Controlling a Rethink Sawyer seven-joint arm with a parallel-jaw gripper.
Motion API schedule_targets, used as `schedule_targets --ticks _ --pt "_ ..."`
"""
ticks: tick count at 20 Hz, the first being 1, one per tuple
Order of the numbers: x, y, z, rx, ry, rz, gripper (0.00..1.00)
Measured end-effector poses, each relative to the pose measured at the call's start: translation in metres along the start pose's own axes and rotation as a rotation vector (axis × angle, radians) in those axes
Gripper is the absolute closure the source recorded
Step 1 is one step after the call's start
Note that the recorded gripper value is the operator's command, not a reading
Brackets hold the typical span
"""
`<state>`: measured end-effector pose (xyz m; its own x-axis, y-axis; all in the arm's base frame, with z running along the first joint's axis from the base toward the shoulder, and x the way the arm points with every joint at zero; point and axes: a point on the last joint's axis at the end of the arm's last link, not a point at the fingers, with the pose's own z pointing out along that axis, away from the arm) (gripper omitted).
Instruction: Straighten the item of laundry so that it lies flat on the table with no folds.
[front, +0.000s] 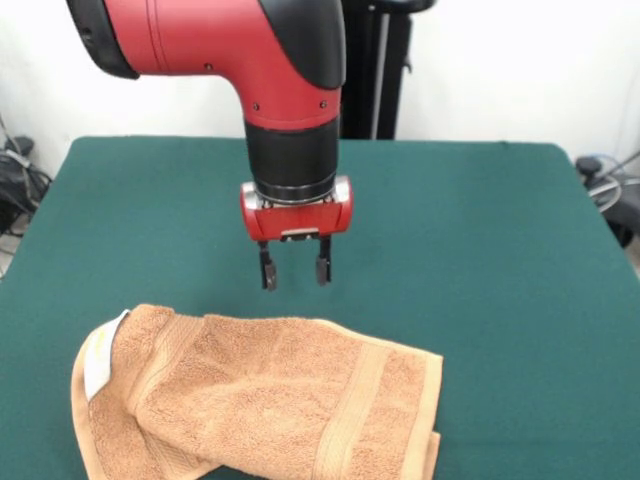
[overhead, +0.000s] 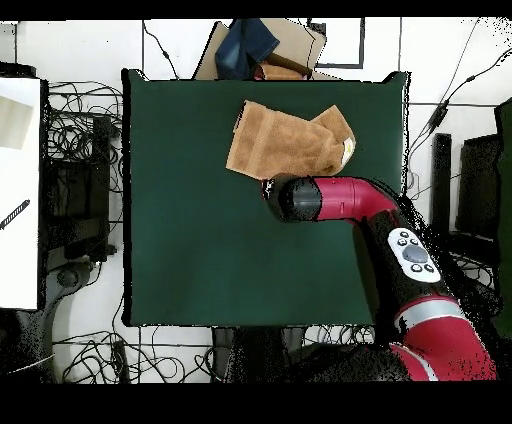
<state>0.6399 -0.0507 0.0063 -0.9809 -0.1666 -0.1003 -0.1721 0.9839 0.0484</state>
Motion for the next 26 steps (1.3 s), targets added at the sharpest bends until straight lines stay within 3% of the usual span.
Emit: schedule_targets --ticks 8,26 --pt "-0.008 0.007 0.013 -0.006 -0.003 -0.006 0.00" --pt "-0.052 0.050 0.057 0.020 -0.031 -0.074 0.00"
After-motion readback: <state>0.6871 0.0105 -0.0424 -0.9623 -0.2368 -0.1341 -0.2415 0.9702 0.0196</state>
